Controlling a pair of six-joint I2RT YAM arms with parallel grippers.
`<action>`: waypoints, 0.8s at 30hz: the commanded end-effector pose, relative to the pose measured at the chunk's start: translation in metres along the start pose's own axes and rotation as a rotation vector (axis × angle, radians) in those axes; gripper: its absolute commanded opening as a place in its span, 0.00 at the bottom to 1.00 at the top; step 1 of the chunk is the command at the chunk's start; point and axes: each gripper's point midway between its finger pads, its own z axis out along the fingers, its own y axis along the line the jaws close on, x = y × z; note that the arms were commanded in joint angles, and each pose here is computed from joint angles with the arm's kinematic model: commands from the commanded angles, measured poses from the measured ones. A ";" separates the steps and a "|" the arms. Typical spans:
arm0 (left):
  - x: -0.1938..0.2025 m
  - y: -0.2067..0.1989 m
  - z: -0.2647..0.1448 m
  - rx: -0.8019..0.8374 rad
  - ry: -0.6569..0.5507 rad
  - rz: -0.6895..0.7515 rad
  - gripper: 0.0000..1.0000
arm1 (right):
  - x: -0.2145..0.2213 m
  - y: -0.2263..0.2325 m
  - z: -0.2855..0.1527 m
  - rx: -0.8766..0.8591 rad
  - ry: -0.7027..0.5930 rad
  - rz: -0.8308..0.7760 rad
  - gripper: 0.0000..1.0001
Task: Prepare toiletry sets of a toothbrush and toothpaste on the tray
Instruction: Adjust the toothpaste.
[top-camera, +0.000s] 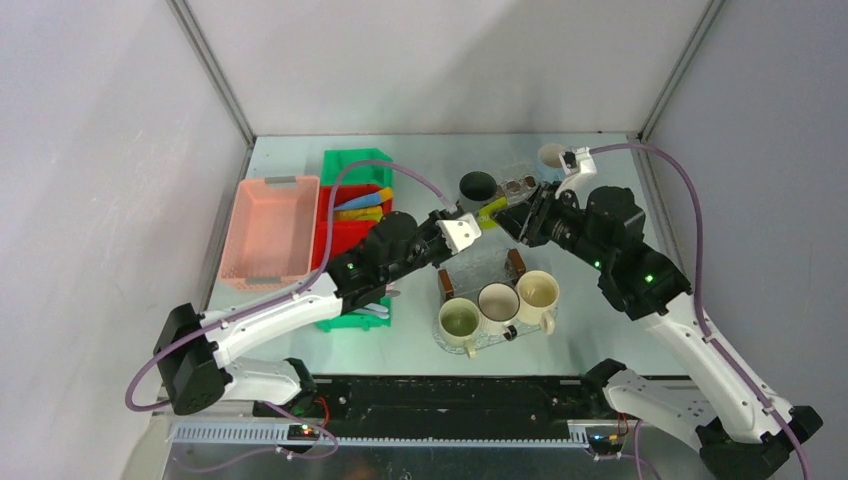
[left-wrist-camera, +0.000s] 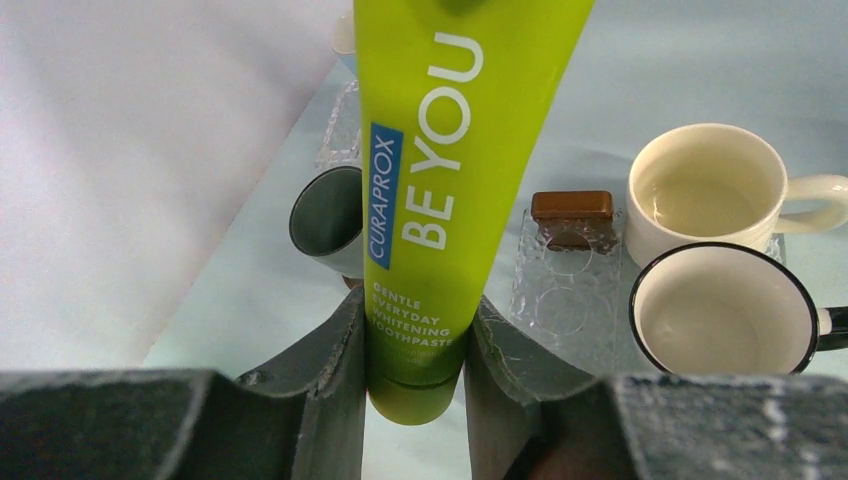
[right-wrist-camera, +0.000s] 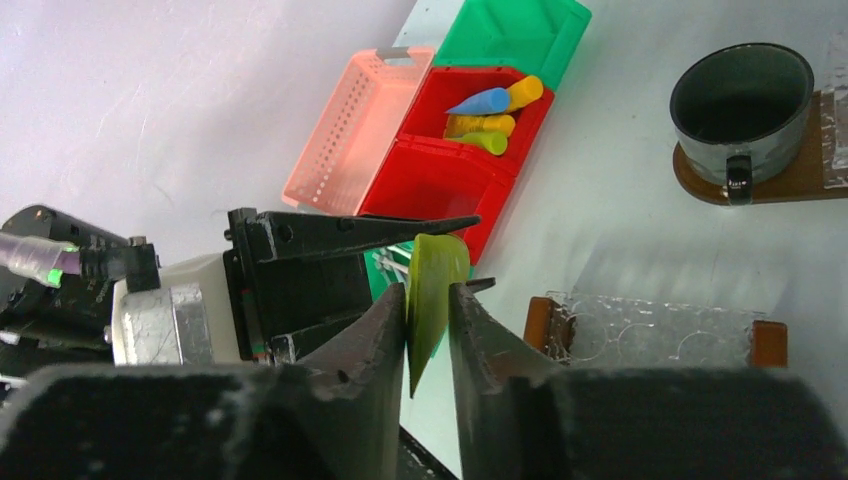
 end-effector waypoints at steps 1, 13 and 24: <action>-0.033 0.012 -0.007 -0.054 -0.106 -0.049 0.11 | -0.028 0.009 0.000 0.006 -0.111 -0.053 0.16; -0.010 0.029 -0.035 -0.202 -0.053 -0.153 0.90 | -0.050 -0.004 0.000 0.080 -0.177 -0.176 0.00; 0.034 0.068 -0.106 -0.453 0.075 -0.348 1.00 | -0.094 -0.060 0.022 0.398 -0.195 -0.272 0.00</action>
